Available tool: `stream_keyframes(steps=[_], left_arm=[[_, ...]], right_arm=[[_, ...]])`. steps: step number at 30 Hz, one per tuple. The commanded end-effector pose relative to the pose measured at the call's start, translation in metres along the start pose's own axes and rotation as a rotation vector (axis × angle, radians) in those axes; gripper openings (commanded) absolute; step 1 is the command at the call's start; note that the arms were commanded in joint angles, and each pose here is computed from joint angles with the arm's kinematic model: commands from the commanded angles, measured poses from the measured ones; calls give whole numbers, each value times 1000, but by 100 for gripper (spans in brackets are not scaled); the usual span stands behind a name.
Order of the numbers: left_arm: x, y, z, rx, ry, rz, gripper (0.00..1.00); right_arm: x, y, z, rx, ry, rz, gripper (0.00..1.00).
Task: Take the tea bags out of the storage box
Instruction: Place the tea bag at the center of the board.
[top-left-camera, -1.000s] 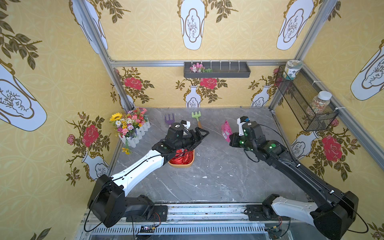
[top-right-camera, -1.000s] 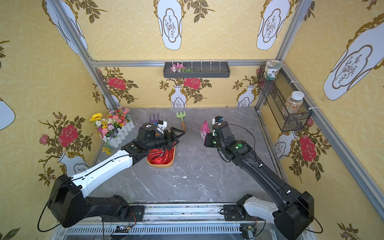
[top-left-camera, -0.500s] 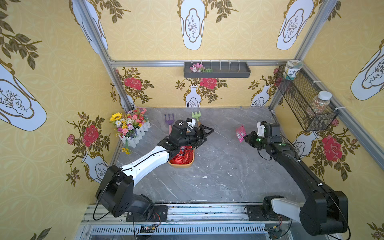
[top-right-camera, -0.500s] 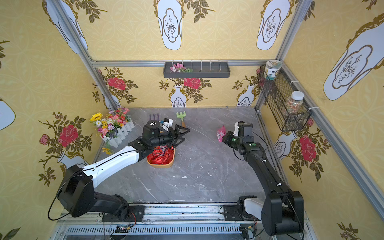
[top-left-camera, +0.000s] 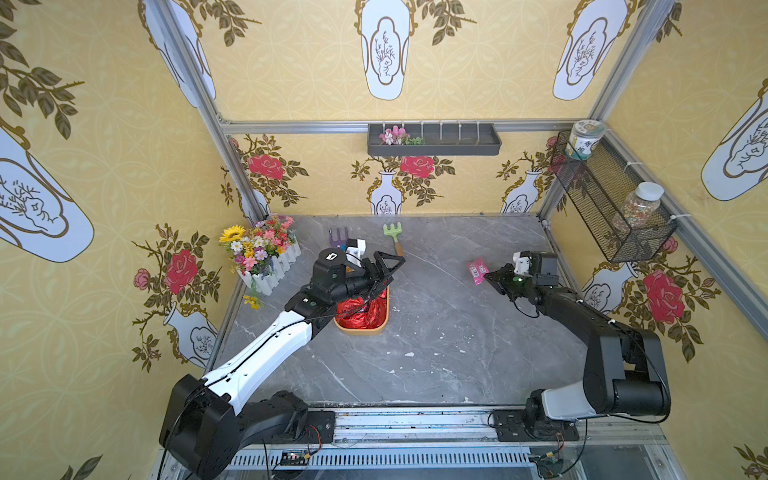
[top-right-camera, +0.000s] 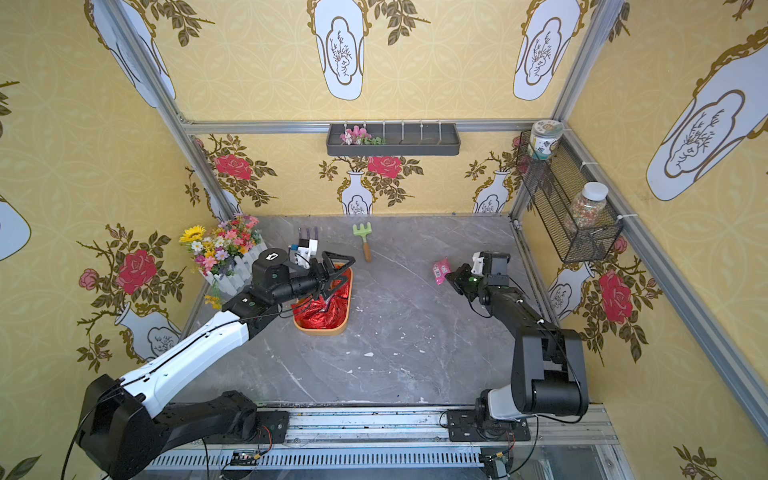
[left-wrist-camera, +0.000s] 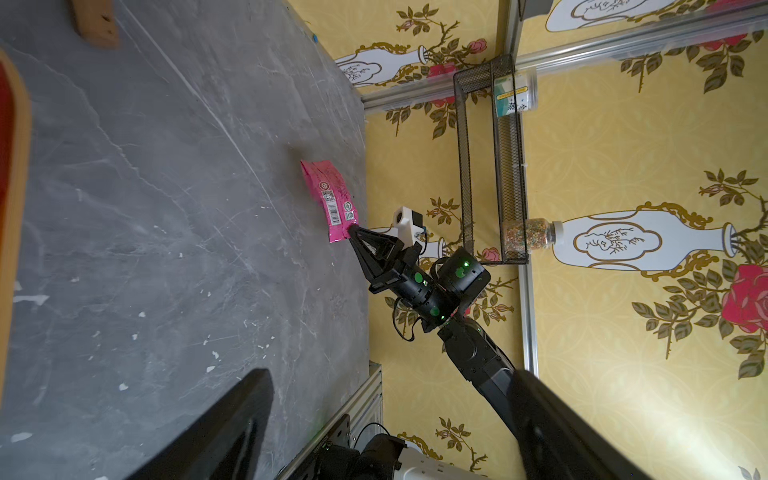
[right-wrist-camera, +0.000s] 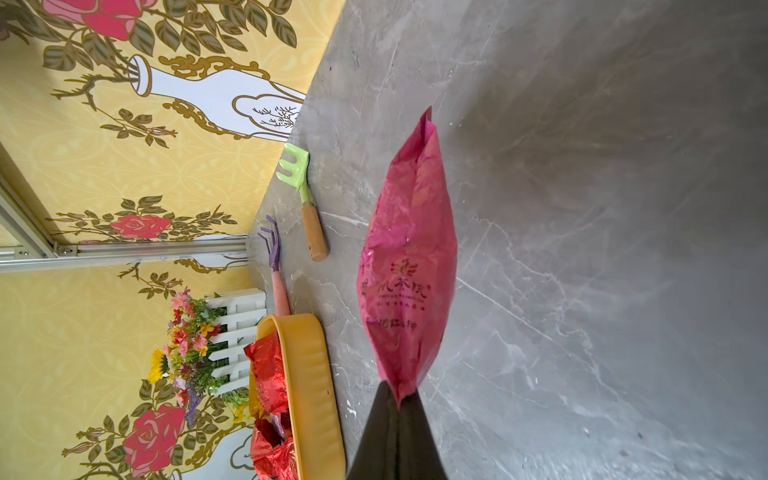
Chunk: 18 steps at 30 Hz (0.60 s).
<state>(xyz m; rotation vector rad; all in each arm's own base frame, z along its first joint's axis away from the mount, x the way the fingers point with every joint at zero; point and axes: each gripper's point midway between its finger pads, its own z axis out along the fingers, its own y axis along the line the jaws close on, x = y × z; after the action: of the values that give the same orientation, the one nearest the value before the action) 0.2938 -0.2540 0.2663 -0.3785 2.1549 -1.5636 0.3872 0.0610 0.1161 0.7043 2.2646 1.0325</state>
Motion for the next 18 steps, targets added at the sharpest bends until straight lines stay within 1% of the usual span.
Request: stream_keyframes(steps=[1,3,4,8,18], left_arm=[[1,17,-12,-32,-16,-16,94],[4,22,-19,-36,-20,-23,95],[-3,28,-25,-44,-49,-35,95],[-4,38,-37,-51,-72,-57,96],[-1,47,-45,-62,-81,-75,96]], right_arm=[[-14,10,6,-63,-32,-19,0],[-15,7,11,-71,-30,-7,0],[-16,5,13,-72,-29,-1,0],[-17,-4,23,-78,-23,21,0],[-15,-27,43,-69,-11,61,0]])
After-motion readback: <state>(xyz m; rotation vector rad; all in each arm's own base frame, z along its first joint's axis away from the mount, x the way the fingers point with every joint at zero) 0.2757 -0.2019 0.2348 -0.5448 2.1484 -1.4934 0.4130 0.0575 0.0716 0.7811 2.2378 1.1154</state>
